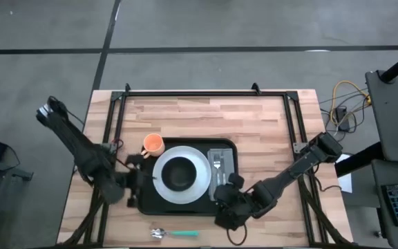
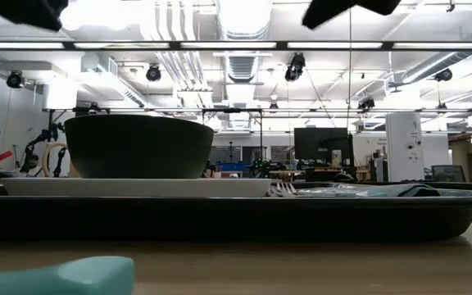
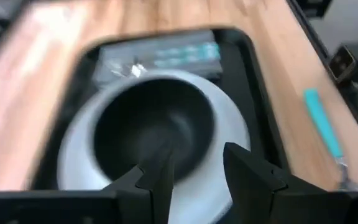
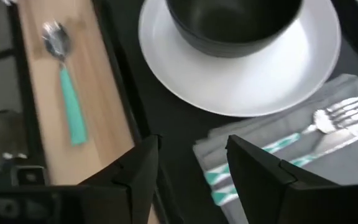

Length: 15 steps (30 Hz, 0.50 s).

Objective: Set up tray
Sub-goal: Put the green spoon to the right of the green table knife on the gray table napkin on the black serving tray

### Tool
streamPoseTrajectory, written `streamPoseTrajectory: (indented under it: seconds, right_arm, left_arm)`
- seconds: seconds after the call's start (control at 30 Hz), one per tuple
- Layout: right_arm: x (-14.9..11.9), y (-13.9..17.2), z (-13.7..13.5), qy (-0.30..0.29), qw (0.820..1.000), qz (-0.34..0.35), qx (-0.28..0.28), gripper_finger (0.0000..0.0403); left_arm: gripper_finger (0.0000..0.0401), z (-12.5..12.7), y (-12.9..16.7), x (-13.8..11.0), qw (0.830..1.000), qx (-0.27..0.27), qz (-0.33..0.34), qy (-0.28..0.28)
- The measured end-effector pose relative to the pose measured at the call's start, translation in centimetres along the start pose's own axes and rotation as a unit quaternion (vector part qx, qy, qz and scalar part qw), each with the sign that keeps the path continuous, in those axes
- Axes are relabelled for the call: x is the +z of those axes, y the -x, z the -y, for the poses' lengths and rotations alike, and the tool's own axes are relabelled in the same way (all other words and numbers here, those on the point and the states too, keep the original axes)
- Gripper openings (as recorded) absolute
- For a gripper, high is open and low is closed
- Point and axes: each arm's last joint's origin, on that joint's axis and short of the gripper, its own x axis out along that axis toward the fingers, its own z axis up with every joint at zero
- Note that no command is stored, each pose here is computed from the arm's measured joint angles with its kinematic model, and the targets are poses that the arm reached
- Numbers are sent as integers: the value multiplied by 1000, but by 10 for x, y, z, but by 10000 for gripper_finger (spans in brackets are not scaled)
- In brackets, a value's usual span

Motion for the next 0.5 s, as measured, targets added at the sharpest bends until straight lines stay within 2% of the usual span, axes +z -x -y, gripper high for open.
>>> streamPoseTrajectory:
  seconds: [0.1, 0.2, 0.5]
  right_arm:
    - [-7, 3, 0, 25, 1000, -14, -12, 184]
    - [-16, 6, 0, 60, 997, -33, -26, 188]
    - [-28, 11, 13, 127, 984, -88, -88, 207]
  left_arm:
    - [120, 20, -17, 2, 1000, 1, -30, 9]
    - [120, 42, -31, 14, 998, 6, -37, 42]
    - [120, 113, -89, 38, 994, 36, -70, 74]
